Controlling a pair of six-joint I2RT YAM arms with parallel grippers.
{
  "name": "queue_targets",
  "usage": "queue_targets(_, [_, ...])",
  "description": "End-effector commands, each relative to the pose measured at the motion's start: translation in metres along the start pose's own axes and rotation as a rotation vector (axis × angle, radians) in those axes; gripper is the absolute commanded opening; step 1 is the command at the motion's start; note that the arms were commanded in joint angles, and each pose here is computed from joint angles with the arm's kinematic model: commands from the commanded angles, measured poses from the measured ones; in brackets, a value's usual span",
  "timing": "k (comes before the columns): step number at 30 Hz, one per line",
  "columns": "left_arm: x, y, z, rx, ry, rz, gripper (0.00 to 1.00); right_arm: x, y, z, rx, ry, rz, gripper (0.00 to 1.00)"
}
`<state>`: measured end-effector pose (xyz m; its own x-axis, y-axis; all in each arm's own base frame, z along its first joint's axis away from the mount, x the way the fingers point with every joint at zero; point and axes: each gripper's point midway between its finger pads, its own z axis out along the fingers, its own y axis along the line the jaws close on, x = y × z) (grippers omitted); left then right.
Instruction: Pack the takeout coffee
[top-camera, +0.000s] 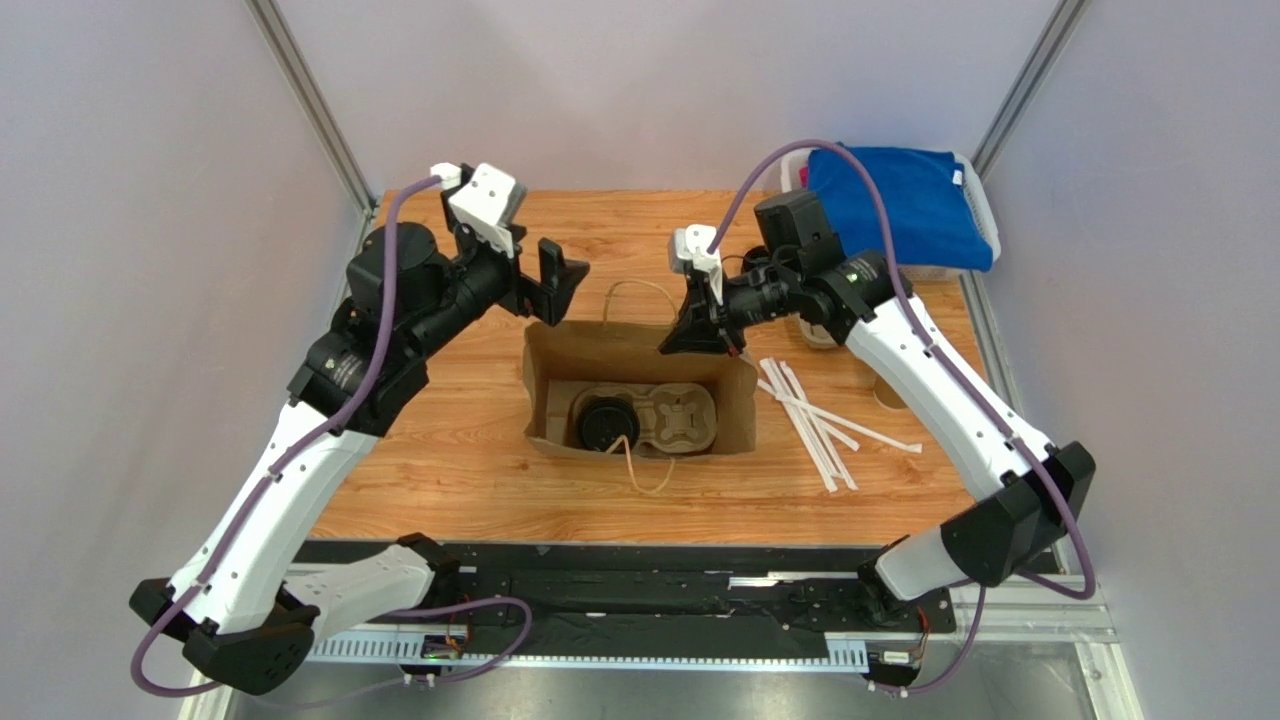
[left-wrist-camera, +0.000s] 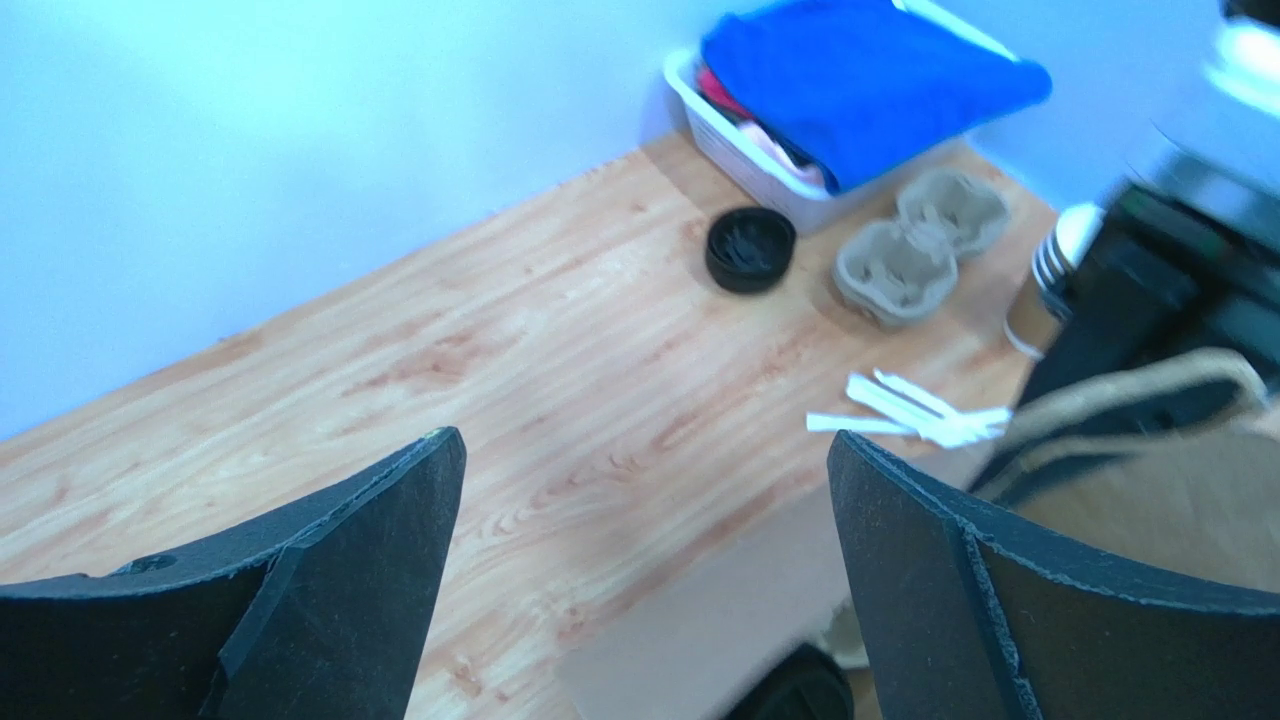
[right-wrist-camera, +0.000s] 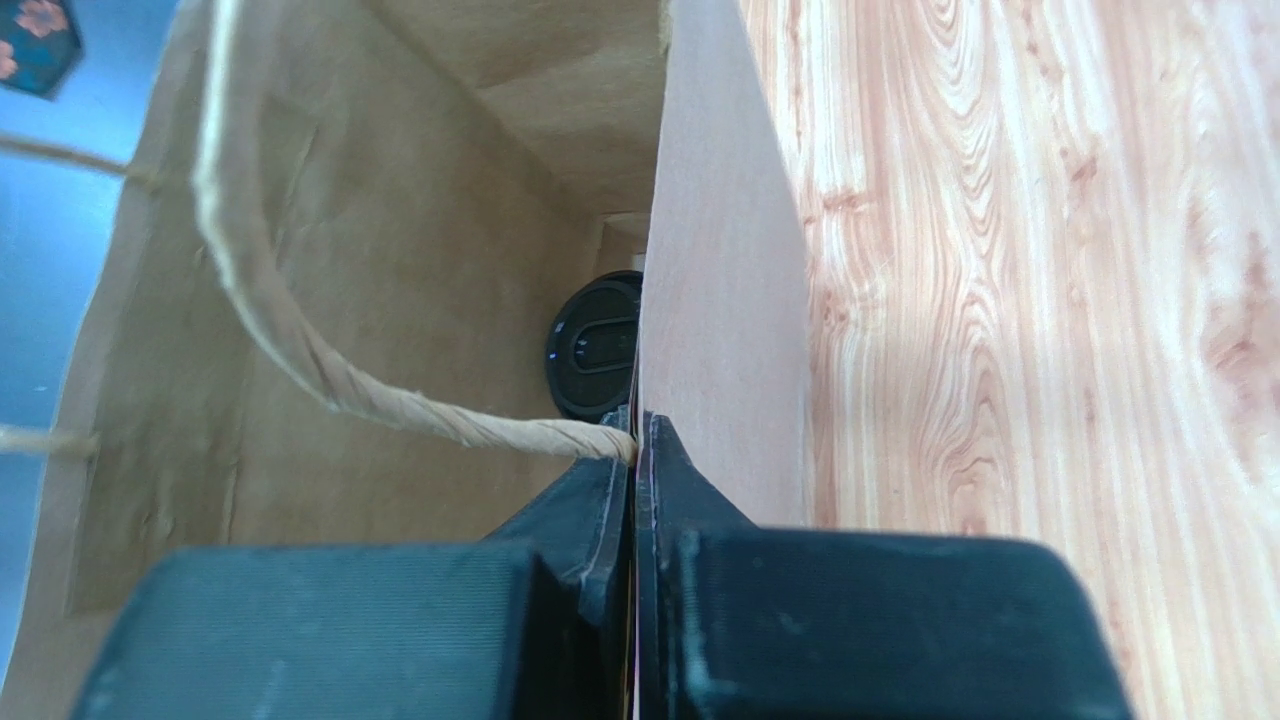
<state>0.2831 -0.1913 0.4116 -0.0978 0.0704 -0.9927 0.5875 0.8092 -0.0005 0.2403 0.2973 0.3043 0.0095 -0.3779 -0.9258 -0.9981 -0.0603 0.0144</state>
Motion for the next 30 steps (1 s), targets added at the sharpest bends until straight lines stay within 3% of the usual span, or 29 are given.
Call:
queue_targets(1, [-0.035, 0.026, -0.013, -0.133, -0.116, -0.054, 0.99, -0.027, 0.002, -0.005, 0.076, -0.056, -0.171, 0.00])
queue_targets(6, [0.001, 0.057, -0.017, -0.247, -0.040, -0.063, 0.99, -0.019, 0.012, -0.001, 0.108, -0.041, -0.205, 0.00])
queue_targets(13, [0.071, 0.065, -0.013, -0.268, 0.114, -0.068, 0.99, -0.014, 0.031, -0.002, 0.130, -0.034, -0.257, 0.00])
queue_targets(30, [0.124, 0.062, -0.011, -0.244, 0.237, -0.082, 0.99, 0.001, 0.069, -0.004, 0.145, -0.025, -0.381, 0.00])
